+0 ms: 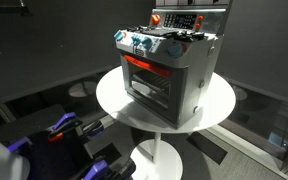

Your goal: Push the top right button on the toy stove

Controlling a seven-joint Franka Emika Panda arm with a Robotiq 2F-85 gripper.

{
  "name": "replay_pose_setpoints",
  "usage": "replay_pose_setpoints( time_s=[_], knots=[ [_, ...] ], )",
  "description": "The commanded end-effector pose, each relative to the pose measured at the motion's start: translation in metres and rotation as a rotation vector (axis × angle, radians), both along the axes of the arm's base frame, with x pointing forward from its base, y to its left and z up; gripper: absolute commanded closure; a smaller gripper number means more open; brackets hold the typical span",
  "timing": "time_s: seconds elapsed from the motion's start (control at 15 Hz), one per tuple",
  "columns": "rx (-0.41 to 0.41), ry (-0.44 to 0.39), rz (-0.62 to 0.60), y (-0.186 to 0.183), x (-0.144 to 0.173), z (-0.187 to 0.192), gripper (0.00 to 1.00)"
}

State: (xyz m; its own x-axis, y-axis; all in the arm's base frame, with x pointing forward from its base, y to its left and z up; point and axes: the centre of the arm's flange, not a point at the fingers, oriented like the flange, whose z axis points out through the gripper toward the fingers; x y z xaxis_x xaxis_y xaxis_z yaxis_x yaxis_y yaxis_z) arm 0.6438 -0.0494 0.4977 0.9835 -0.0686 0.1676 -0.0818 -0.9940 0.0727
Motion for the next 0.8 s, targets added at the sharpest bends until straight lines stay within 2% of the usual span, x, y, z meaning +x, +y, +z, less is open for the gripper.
replay_pose_setpoints(
  time_s=[0.0, 0.53, 0.73],
  knots=[
    [0.0, 0.022, -0.068, -0.008, 0.025, 0.004, 0.0],
    [0.01, 0.094, -0.115, -0.017, 0.025, 0.001, 0.0],
    [0.002, 0.08, -0.092, -0.013, 0.015, -0.01, 0.0]
  ],
)
